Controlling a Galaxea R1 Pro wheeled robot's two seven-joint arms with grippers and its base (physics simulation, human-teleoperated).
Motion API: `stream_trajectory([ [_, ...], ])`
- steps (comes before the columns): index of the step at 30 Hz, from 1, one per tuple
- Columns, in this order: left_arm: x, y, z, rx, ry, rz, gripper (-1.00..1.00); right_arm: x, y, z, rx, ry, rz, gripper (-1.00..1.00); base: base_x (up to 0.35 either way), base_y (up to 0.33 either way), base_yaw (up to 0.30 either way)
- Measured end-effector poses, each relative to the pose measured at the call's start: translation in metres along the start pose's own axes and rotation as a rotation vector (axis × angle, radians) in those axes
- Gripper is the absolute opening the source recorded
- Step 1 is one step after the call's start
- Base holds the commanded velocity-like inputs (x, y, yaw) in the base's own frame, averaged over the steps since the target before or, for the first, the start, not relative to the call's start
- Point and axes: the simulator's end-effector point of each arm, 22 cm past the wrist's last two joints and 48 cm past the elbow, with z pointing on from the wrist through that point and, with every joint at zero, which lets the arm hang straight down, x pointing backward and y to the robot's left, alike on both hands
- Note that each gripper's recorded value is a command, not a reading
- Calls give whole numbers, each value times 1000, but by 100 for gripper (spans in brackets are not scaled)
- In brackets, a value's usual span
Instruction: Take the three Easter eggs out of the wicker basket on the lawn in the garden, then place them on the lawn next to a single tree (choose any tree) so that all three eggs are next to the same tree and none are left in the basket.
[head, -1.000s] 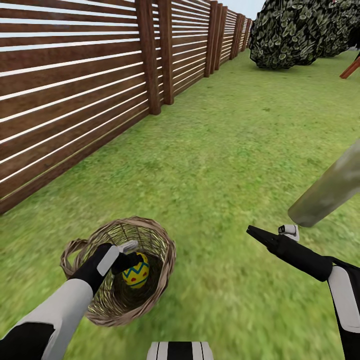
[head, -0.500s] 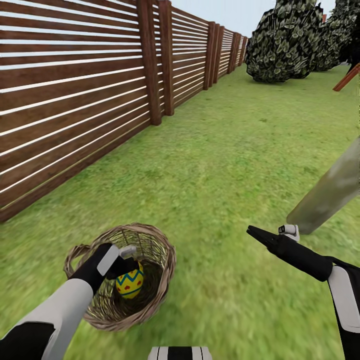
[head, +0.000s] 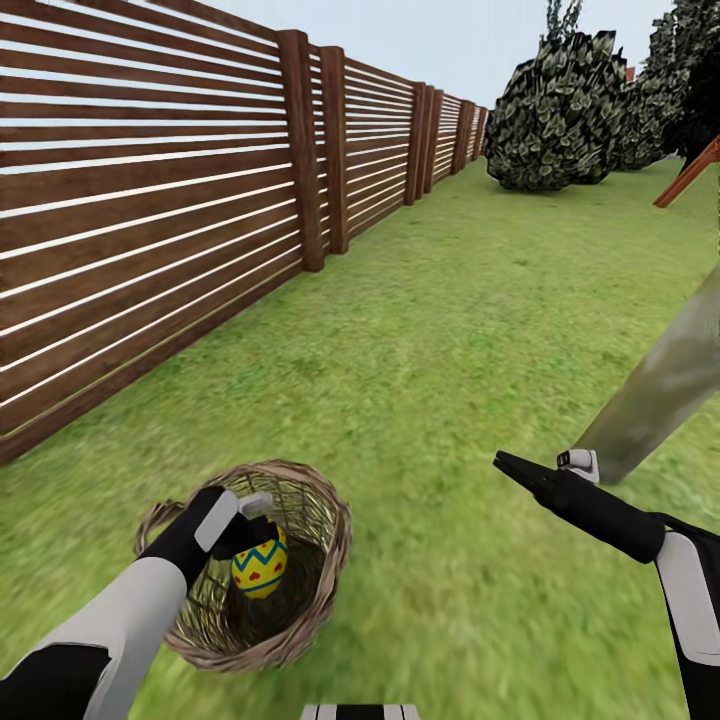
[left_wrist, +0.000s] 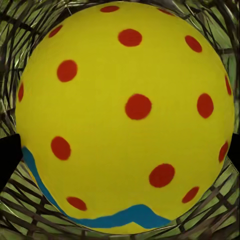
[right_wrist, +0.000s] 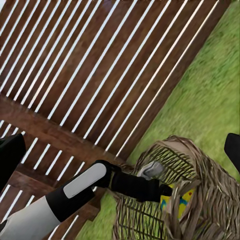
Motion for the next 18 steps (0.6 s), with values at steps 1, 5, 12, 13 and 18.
stream_trajectory([
  [1,-1,-1,-2,1,-4,0,-100,-1,2,0,-2,-1,-3,100,0,0,0],
  [5,-5,-3,-11,7,-18,2,-100,-5,10,-2,-10,-7,-16,100,0,0,0],
  [12,-11,-7,-26,16,-42,5,-100,-11,25,-4,-25,-17,-39,100,-54,0,0],
  [13,-13,-8,-28,18,-46,5,-100,-11,27,-4,-27,-19,-42,100,-20,0,0],
  [18,-17,-10,-39,24,-65,7,-100,-15,37,-6,-36,-25,-57,100,-105,0,0],
])
